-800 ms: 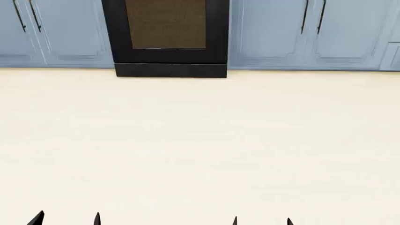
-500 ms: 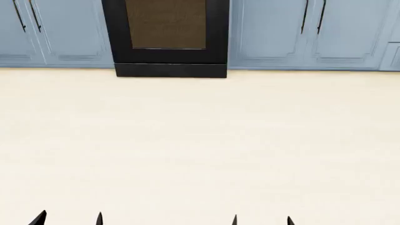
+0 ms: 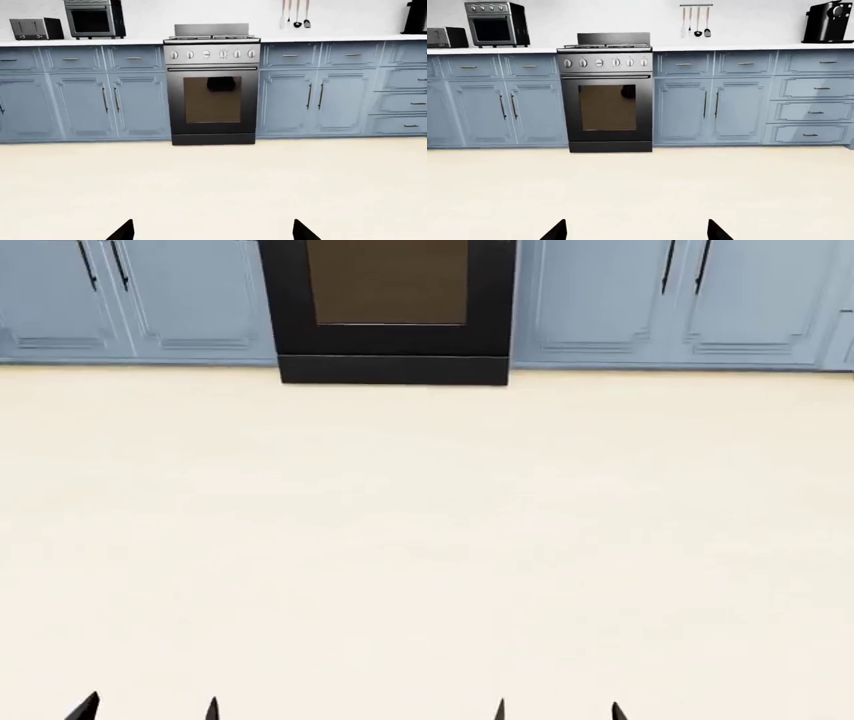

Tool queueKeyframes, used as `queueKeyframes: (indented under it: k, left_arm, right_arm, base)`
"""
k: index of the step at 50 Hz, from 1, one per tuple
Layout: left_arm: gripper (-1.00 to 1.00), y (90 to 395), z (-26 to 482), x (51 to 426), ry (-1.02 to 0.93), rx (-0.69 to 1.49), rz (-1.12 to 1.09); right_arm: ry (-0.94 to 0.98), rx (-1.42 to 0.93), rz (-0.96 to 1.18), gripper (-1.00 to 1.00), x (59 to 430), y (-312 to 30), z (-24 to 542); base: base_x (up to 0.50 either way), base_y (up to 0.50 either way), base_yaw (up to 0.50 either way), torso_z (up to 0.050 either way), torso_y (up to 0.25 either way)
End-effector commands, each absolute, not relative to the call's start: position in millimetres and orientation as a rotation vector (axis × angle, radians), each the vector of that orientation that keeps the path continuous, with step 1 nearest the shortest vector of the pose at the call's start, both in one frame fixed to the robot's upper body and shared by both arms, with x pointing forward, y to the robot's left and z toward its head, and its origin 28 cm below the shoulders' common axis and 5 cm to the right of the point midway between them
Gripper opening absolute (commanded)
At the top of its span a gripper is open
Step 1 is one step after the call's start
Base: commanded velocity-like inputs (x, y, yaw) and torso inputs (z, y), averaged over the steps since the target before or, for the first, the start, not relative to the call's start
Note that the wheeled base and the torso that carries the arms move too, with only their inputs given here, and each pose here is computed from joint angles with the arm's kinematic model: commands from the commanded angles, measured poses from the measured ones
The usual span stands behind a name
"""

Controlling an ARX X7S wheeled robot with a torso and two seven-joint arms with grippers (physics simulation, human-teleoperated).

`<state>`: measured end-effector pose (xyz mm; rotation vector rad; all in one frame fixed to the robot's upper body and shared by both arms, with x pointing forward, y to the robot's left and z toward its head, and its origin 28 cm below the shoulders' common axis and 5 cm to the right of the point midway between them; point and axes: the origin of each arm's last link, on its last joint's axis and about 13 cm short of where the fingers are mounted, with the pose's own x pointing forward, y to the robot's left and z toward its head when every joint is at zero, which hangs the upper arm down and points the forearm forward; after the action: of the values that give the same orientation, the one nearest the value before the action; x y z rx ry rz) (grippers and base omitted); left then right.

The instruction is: Place the cup inside the bowl on the dining table and move the bowl to any counter.

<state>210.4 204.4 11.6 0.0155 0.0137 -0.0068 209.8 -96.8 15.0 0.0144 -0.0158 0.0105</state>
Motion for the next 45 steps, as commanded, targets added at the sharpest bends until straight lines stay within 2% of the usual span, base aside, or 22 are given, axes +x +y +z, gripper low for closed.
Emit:
queueKeyframes:
  k: [1,45]
  left_arm:
    - [1.0,202.0,10.9,211.3,0.021,0.017,-0.01]
    - [1.0,204.0,11.1,210.4,0.024,0.015,-0.012]
  right_arm:
    - [-0.011,0.017,0.012,1.0,209.6,-96.8,14.2]
    - [-0.001,0.008,0.014,1.0,210.1,-96.1,14.1]
  base:
    - [-0.5,0.23,0.0,0.0,0.0]
    - [-0.5,0.22,0.0,0.0,0.0]
